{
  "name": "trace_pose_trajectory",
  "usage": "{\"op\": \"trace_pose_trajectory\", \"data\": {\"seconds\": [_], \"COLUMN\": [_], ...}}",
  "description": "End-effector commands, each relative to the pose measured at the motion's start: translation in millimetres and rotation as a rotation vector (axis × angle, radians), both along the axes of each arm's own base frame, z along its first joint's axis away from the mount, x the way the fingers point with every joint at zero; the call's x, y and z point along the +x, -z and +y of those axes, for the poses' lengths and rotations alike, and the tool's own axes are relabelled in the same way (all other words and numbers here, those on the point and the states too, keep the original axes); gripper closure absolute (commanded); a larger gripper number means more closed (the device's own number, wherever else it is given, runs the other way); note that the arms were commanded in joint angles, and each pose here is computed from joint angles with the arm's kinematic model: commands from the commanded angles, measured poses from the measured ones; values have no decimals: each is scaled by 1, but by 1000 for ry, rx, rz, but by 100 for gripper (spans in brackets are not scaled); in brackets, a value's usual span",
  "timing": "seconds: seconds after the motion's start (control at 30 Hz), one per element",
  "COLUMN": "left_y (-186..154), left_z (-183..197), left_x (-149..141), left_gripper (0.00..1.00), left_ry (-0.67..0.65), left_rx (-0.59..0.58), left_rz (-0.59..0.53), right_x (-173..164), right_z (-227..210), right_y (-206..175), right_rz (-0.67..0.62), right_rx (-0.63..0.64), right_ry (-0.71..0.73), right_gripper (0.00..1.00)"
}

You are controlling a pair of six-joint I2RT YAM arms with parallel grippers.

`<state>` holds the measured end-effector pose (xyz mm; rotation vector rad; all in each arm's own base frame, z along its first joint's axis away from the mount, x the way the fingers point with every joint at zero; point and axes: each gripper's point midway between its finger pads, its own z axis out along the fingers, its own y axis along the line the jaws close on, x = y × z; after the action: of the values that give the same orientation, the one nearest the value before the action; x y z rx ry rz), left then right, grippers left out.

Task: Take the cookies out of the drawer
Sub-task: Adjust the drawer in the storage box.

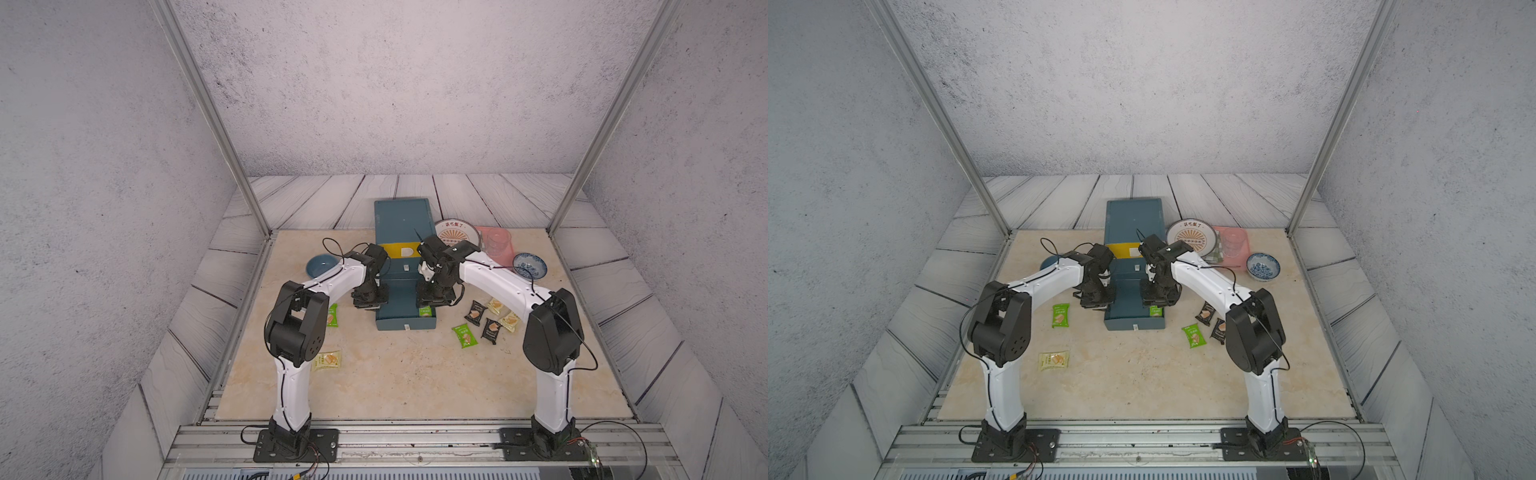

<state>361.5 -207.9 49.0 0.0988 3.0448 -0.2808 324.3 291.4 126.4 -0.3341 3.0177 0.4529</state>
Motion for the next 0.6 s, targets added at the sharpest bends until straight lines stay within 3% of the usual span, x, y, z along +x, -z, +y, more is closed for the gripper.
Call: {"op": "trace_pose_trajectory", "data": {"seconds": [0.0,0.2,0.33,0.57], "left_y": [-5,-3,-4,-4], "left_z": [-4,-5,-8,-11], "left_x": [5,6,8,9], "left_gripper": [100,100,100,100], "left_ry": [50,42,34,21], "left_rx": [12,8,2,-11], "left_rz": [-32,-41,-46,-56], "right_x": [-4,-6,-13,-14], "right_z": [1,5,5,-6], "right_y": [-1,15,28,49], "right_rz": [26,70,107,107], "right_rx": [-44,-119,-164,-229], "right_ry": [19,56,63,83], "right_gripper": [52,52,43,38]}}
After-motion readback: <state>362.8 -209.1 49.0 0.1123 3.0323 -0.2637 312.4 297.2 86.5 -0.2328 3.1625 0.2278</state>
